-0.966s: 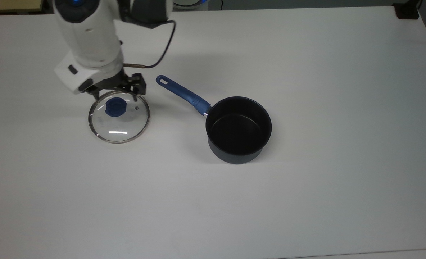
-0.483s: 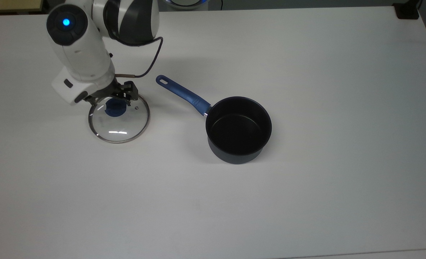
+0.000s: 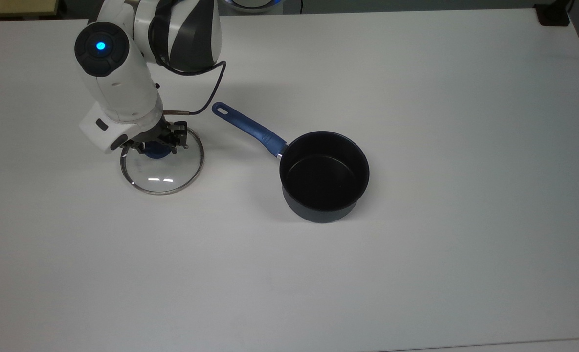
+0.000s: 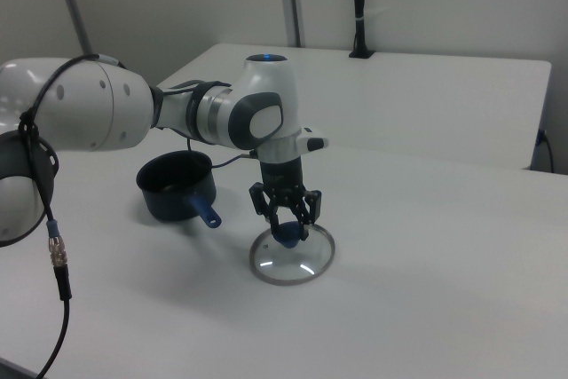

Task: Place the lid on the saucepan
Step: 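Lower the gripper and close it on the blue knob, then lift the glass lid off the table by its knob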

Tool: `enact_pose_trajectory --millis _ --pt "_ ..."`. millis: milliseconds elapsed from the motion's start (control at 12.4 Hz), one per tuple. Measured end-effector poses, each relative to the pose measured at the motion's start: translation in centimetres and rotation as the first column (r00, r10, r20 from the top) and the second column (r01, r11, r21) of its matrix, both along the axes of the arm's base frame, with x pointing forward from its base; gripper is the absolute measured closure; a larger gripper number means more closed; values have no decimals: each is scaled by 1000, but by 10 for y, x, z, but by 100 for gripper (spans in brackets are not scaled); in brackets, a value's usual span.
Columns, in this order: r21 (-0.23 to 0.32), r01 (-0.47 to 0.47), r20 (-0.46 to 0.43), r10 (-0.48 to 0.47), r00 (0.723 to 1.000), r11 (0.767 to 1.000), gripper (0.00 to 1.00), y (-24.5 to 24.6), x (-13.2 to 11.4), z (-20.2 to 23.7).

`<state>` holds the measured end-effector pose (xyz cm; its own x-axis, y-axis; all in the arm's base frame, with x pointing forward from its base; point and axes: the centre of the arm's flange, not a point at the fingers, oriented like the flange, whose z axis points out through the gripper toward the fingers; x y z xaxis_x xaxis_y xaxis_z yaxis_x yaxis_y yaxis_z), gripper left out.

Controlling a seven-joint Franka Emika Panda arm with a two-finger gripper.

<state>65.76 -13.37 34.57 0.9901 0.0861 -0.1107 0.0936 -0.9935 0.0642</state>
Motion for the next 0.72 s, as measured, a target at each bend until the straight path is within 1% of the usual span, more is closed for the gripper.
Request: enact_pose_trajectory --millis 81,403,483,725 --pt "0 -5 1 5 1000 1000 39 0 0 0" --pt "-1 -8 9 8 1000 1000 39 -1 2 5" --pt "-4 -6 21 6 1000 1000 39 -2 4 13" --pt "-12 3 55 -2 999 1000 39 -4 12 62"
